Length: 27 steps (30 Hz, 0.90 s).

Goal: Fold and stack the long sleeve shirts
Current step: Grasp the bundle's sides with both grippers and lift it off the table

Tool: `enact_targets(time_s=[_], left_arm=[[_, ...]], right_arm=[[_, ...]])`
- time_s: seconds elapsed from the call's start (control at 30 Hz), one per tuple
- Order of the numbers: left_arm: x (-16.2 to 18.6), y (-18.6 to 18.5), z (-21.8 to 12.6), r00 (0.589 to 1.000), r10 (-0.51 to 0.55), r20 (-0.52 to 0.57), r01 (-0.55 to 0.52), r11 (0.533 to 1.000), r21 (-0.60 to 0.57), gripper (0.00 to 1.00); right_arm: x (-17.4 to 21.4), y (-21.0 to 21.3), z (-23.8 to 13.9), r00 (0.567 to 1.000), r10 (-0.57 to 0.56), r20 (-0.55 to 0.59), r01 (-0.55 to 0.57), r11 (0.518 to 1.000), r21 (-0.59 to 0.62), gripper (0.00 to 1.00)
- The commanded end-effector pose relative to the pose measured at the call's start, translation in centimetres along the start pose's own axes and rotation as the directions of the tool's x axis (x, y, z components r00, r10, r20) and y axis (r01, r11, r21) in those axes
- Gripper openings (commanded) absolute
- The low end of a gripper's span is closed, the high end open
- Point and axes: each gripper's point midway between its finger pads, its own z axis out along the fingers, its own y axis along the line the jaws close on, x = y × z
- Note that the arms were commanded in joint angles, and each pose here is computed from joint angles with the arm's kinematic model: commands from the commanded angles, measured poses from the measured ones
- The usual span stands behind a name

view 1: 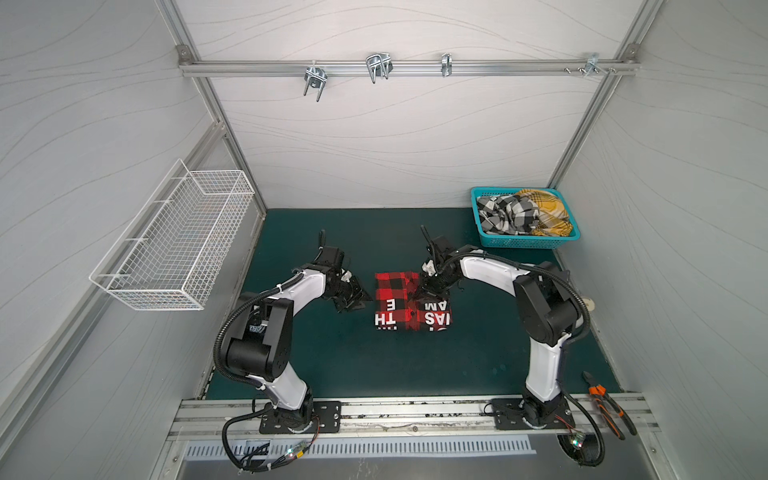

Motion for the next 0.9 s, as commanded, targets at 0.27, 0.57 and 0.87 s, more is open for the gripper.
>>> enact_targets(time_s=[0.27, 0.57, 0.87], left_arm=[[-1.7, -2.6, -0.4, 0.997, 0.057, 0.06, -0.064, 0.989, 0.133, 0.57], [-2.6, -2.6, 1.4, 0.999, 0.033, 0.042, -0.04, 0.984, 0.171, 0.77], [-2.7, -1.4, 3.4, 0.999, 0.007, 0.036, -0.013, 0.987, 0.159, 0.79]], right_arm=[[2.3, -0.6, -7.8, 0.995, -0.039, 0.089, 0.041, 0.999, -0.02, 0.47], [2.0, -6.1, -4.7, 0.998, 0.053, 0.03, -0.054, 0.998, 0.036, 0.44], [1.6, -10.1, -2.1, 0.993, 0.114, -0.031, -0.109, 0.987, 0.121, 0.38]])
